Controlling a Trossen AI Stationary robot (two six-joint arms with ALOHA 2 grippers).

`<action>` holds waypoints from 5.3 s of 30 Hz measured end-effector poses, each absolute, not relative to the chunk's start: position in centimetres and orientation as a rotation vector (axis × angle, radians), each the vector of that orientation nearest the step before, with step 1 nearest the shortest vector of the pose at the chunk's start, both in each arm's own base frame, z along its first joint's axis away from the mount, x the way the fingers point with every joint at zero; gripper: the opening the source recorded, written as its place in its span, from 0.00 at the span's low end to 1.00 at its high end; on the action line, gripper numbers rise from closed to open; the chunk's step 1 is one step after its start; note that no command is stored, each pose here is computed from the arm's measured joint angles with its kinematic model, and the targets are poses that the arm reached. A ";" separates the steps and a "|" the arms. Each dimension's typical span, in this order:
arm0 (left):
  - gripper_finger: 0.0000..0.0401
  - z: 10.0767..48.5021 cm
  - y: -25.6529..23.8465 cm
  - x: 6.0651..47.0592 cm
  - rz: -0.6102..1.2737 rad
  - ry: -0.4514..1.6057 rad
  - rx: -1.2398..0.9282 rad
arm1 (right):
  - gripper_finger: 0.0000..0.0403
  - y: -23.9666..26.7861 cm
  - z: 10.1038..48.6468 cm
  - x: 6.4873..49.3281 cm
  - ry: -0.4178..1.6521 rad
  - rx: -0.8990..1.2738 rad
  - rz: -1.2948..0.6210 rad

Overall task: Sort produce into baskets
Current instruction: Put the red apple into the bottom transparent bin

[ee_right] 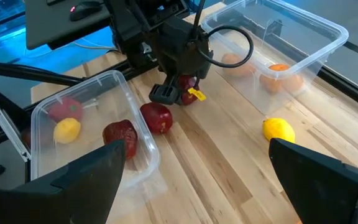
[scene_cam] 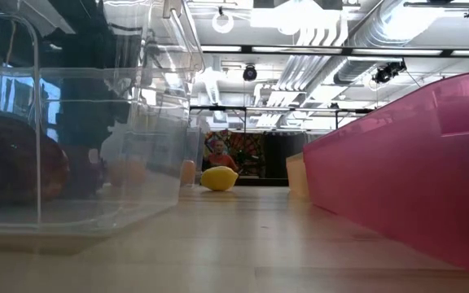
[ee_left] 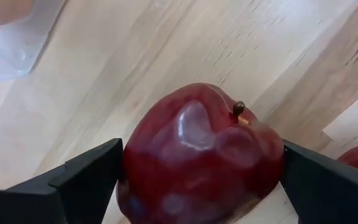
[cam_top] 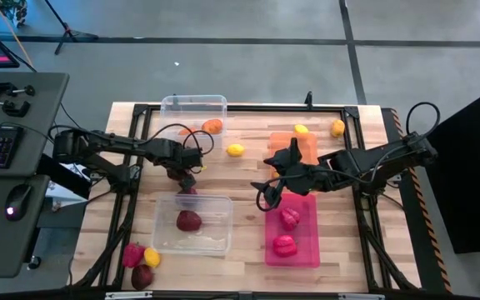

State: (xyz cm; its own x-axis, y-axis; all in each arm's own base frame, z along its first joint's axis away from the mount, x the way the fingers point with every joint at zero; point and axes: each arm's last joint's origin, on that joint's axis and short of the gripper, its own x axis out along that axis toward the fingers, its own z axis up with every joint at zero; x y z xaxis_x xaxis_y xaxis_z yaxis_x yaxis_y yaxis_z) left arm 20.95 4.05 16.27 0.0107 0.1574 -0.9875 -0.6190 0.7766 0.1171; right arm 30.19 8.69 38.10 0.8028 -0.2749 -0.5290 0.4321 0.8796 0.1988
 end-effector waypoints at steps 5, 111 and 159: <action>0.82 17.3 3.9 20.1 0.643 1.433 -0.431 | 0.96 8.7 38.1 30.2 0.516 0.323 -0.379; 1.00 27.6 -10.8 22.9 -0.130 0.922 -0.651 | 0.96 8.4 37.3 29.5 0.593 0.284 -0.446; 0.99 22.4 2.9 21.1 0.578 1.418 -1.030 | 0.96 8.2 37.4 29.5 0.557 0.264 -0.501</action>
State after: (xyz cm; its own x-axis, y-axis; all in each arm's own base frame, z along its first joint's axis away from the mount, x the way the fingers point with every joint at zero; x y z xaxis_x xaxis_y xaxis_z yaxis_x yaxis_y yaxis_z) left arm 21.07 2.87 22.39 0.1248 -0.2438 -0.9617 -0.8468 0.4790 -0.2314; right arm 29.55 8.20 37.44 0.7339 -0.3806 -0.5626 0.5200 0.8477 0.1047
